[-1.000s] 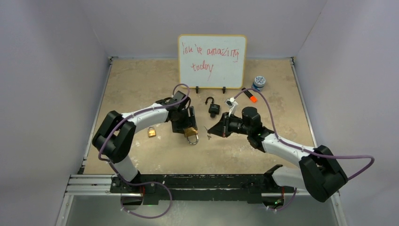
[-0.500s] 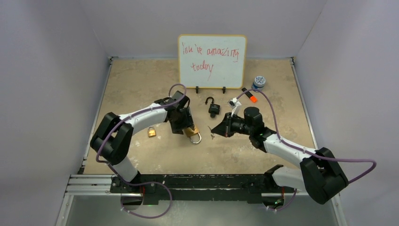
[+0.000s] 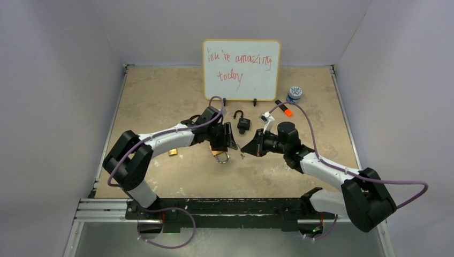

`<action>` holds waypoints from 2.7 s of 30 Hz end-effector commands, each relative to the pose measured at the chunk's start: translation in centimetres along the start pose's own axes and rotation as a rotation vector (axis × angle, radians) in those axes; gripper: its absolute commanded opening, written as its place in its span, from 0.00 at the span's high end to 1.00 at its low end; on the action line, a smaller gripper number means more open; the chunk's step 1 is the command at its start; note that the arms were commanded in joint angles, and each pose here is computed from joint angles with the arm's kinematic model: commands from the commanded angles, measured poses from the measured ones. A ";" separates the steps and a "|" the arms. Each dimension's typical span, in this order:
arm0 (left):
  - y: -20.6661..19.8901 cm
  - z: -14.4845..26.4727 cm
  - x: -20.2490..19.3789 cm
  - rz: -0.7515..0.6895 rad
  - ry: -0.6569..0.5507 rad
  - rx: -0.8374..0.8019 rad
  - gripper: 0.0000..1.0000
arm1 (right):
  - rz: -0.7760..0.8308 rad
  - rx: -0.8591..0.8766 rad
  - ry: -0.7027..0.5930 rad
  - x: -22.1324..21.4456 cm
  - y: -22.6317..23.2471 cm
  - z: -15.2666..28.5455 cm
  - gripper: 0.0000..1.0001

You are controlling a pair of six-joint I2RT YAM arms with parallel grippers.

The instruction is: Unlock with the key

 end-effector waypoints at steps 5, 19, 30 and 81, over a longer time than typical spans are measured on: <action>3.4 -1.3 -1.2 0.030 0.042 0.197 0.42 | 0.033 -0.018 -0.010 0.3 0.0 0.4 1.00; 5.9 0.3 1.6 0.022 -0.095 0.523 0.36 | 0.044 -0.022 -0.030 1.4 0.7 0.7 1.00; 5.0 -1.5 5.1 -0.105 -0.167 0.503 0.36 | 0.041 -0.031 -0.047 2.0 1.3 1.2 1.00; 5.6 0.2 2.4 0.129 -0.095 0.591 0.13 | -0.055 -0.185 -0.020 1.7 0.4 1.6 1.00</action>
Point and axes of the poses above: each gripper's point midway between its finger pads, its own z axis back along the fingers, its own y axis along the line the jaws close on, x = y × z, the point moved 8 cm from there along z, back along the fingers, and after that the axes turned 3 degrees about -z, right-handed, at the moved point
